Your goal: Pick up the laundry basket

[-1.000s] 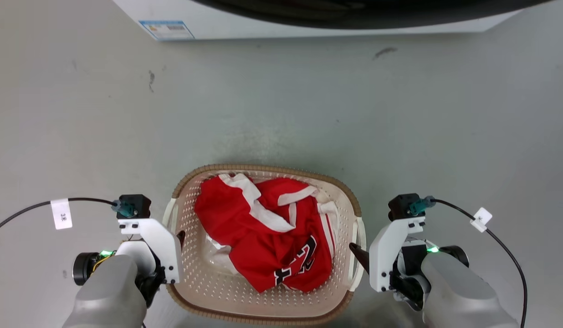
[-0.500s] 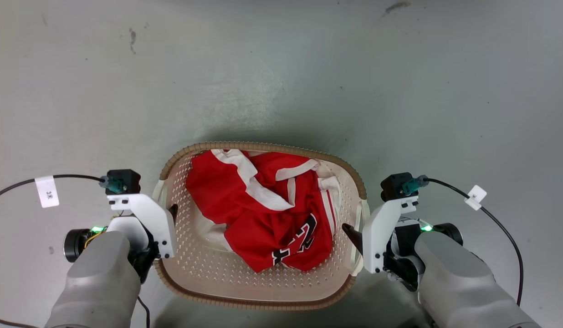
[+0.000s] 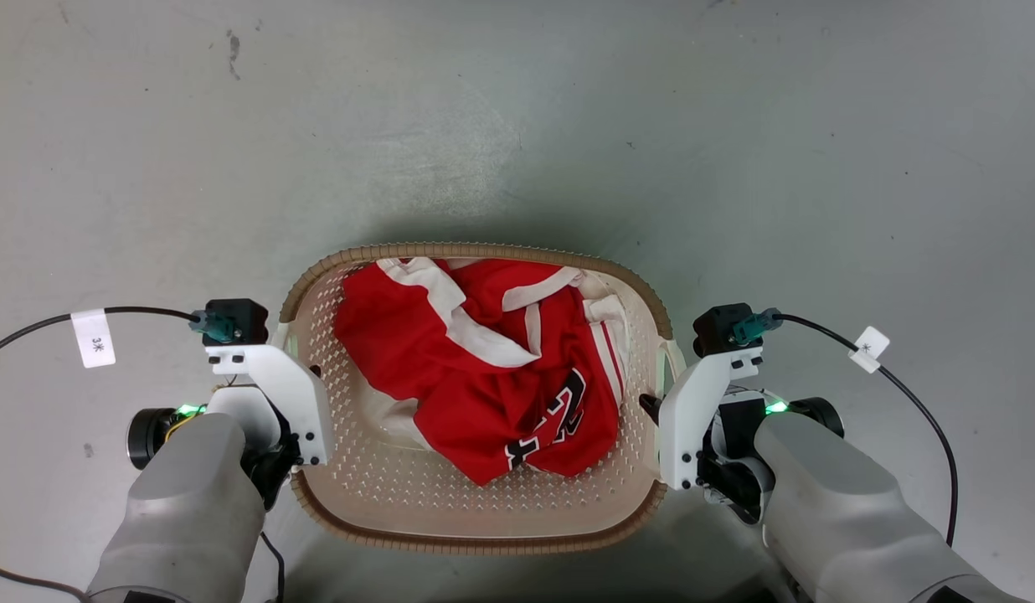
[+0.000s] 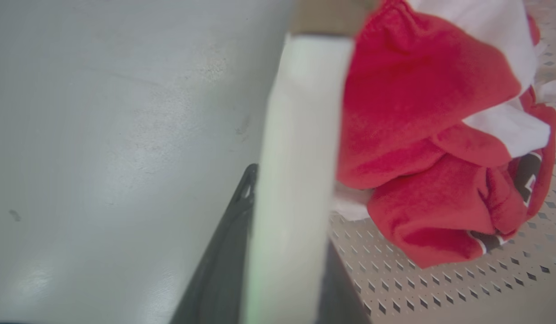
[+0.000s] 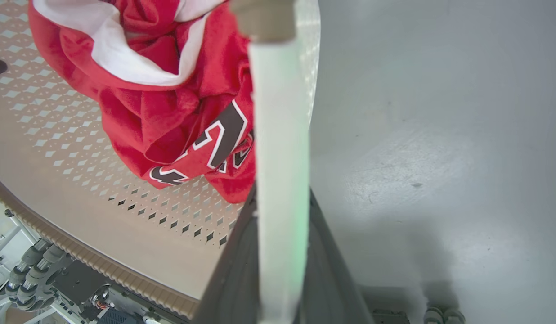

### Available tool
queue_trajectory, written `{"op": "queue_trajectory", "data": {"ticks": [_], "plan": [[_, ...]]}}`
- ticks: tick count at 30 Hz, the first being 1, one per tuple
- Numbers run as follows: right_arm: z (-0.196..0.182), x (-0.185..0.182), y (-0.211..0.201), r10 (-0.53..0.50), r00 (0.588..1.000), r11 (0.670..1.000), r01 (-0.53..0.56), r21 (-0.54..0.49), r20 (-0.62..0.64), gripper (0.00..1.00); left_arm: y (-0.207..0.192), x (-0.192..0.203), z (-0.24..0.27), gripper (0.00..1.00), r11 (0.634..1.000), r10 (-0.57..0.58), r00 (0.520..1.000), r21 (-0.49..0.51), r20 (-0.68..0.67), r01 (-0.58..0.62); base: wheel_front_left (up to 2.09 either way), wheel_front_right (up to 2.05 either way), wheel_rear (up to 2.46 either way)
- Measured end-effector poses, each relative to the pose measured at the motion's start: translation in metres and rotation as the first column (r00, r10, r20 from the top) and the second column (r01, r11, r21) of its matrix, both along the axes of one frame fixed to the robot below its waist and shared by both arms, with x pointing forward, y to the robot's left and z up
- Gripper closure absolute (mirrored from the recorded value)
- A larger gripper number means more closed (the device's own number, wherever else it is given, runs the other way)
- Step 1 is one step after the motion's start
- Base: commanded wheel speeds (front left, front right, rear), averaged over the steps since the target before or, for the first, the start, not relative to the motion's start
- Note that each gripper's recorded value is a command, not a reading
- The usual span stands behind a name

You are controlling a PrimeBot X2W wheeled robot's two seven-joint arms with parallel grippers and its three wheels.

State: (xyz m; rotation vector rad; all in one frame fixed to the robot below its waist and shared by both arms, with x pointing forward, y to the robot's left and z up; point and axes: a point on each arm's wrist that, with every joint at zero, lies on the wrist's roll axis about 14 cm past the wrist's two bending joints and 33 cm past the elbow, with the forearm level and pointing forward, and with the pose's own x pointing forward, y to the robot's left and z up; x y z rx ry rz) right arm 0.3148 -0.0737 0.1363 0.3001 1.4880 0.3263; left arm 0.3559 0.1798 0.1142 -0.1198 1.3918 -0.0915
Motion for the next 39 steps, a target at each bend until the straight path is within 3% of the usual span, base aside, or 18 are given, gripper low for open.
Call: {"op": "queue_trajectory", "data": {"ticks": [11,39], "plan": [[0.015,-0.001,0.000,0.001,1.000,1.000,-0.001,-0.001,-0.001,1.00,-0.007,-0.011,0.016,1.00,1.000,0.020,0.999,-0.021,-0.037,-0.021,0.00,0.00,0.00],[0.117,-0.011,-0.011,0.045,0.999,0.999,-0.046,-0.026,-0.026,1.00,-0.032,-0.033,0.130,1.00,0.994,-0.011,0.998,-0.107,-0.069,0.004,0.00,0.00,0.00]]}}
